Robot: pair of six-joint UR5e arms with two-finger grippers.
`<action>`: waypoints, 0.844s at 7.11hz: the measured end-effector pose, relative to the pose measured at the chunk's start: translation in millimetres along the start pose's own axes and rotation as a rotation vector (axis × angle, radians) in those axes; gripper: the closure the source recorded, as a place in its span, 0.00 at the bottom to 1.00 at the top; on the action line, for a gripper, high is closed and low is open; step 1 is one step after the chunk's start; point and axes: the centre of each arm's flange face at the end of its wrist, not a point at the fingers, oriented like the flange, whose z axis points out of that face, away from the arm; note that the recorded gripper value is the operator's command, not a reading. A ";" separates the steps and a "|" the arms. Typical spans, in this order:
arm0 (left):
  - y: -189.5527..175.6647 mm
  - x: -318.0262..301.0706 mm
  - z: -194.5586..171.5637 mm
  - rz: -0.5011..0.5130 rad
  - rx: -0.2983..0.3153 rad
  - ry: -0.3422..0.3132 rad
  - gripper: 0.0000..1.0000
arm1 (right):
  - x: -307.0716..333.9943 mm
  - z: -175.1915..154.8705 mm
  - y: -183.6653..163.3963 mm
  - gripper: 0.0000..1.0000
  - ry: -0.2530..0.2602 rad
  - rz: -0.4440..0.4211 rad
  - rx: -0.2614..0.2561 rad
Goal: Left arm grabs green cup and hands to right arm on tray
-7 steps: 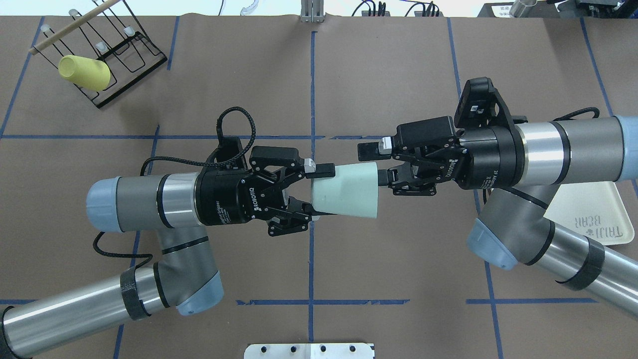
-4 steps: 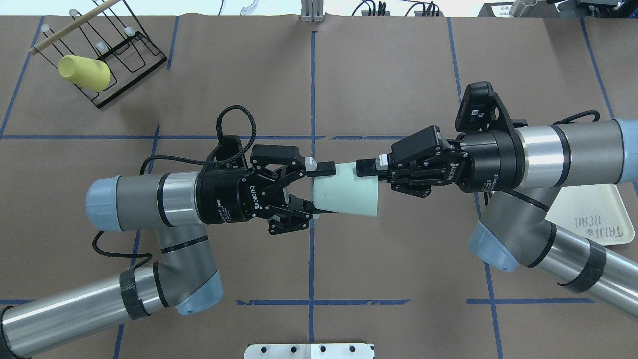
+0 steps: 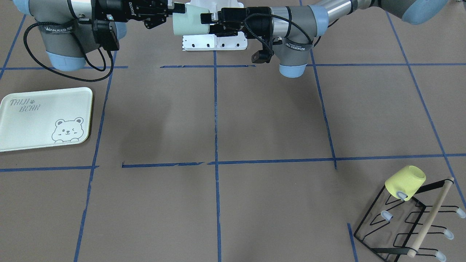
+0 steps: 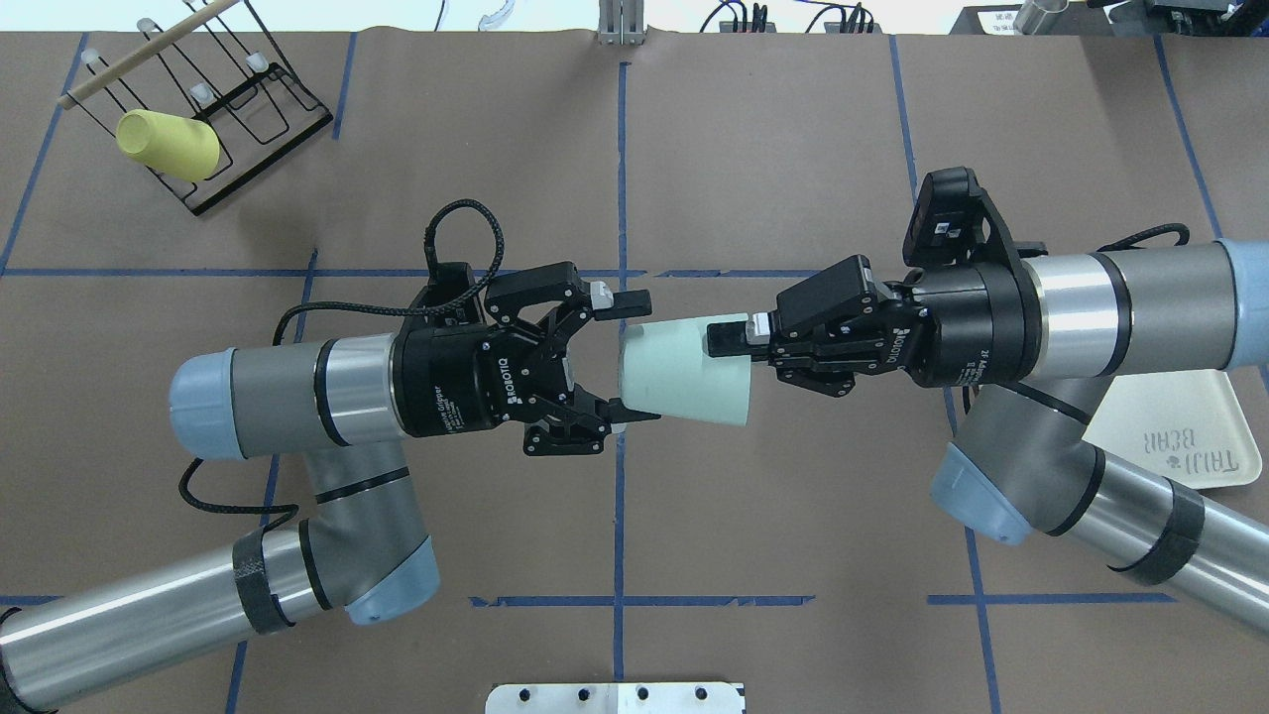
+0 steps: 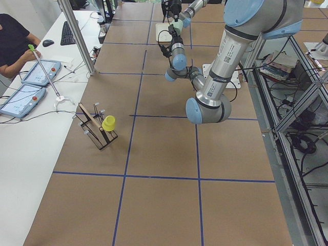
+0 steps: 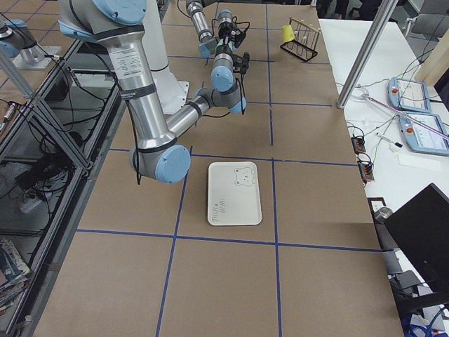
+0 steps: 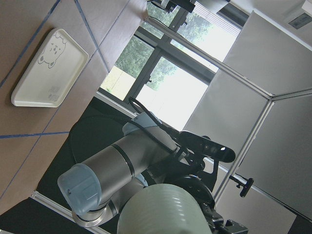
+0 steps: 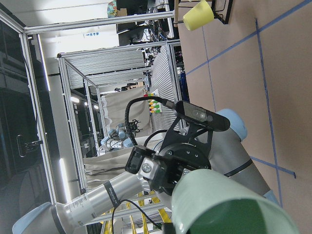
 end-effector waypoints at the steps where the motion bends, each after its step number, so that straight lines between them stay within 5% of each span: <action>1: -1.2 1.5 -0.9 0.002 0.004 0.001 0.00 | -0.8 -0.5 0.2 1.00 -0.001 0.003 0.000; 3: -11.1 5.9 -10.4 0.015 0.032 -0.004 0.00 | 17.0 -26.0 -4.1 1.00 0.033 0.034 0.050; 6: -41.0 7.9 -23.6 0.097 0.159 -0.082 0.00 | 59.0 -132.2 -29.1 1.00 0.146 0.077 0.269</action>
